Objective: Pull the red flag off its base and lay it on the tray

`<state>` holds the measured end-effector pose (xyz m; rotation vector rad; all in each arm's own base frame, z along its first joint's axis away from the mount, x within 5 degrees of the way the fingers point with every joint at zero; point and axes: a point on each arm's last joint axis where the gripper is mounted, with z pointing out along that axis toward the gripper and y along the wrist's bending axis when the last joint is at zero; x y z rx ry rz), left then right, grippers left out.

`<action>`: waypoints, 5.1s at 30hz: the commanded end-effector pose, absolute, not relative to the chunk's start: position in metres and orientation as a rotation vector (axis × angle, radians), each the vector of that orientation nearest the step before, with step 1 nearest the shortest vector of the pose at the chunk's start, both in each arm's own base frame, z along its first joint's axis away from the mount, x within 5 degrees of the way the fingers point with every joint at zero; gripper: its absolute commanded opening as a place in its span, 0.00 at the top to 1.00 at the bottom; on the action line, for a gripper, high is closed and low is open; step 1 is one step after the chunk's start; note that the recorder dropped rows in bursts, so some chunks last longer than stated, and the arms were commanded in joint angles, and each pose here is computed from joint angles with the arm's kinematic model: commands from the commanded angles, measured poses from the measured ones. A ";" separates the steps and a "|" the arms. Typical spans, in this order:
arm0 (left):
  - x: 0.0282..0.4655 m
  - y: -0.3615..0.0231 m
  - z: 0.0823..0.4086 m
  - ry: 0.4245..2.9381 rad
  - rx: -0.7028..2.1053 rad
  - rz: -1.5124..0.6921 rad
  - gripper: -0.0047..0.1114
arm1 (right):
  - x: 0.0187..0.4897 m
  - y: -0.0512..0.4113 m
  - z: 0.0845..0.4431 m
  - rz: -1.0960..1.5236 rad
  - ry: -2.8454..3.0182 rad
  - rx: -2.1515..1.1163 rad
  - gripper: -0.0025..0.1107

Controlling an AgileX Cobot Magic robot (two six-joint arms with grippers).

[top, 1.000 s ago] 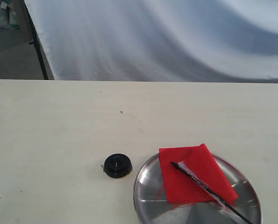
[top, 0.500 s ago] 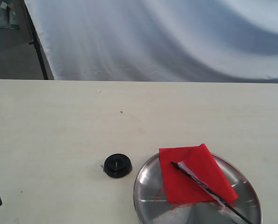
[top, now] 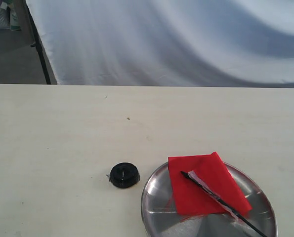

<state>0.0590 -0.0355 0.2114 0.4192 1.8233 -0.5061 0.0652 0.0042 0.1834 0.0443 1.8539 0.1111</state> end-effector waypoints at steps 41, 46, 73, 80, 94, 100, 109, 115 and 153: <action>0.050 -0.013 0.205 1.741 0.284 -0.214 0.96 | 0.065 0.004 0.185 0.106 1.843 0.043 0.98; 0.052 -0.001 0.205 1.758 0.065 -0.032 0.96 | 0.065 0.004 0.185 0.106 1.843 0.043 0.98; 0.052 0.013 0.183 1.816 -0.166 0.159 0.96 | 0.065 0.004 0.185 0.106 1.841 0.043 0.98; 0.052 0.013 0.182 1.820 -0.167 0.160 0.96 | 0.065 0.004 0.185 0.106 1.841 0.043 0.98; 0.052 0.013 0.182 1.820 -0.177 0.144 0.96 | 0.065 0.004 0.185 0.106 1.843 0.043 0.98; 0.053 0.009 0.182 1.810 -0.244 0.038 0.96 | 0.065 0.004 0.185 0.106 1.843 0.043 0.98; 0.053 0.009 0.182 1.809 -0.255 0.021 0.96 | 0.065 0.004 0.185 0.106 1.843 0.043 0.98; 0.053 0.009 0.182 1.809 -0.255 0.021 0.96 | 0.065 0.004 0.185 0.106 1.843 0.043 0.98; 0.053 0.009 0.182 1.809 -0.255 0.021 0.96 | 0.065 0.004 0.185 0.106 1.845 0.043 0.98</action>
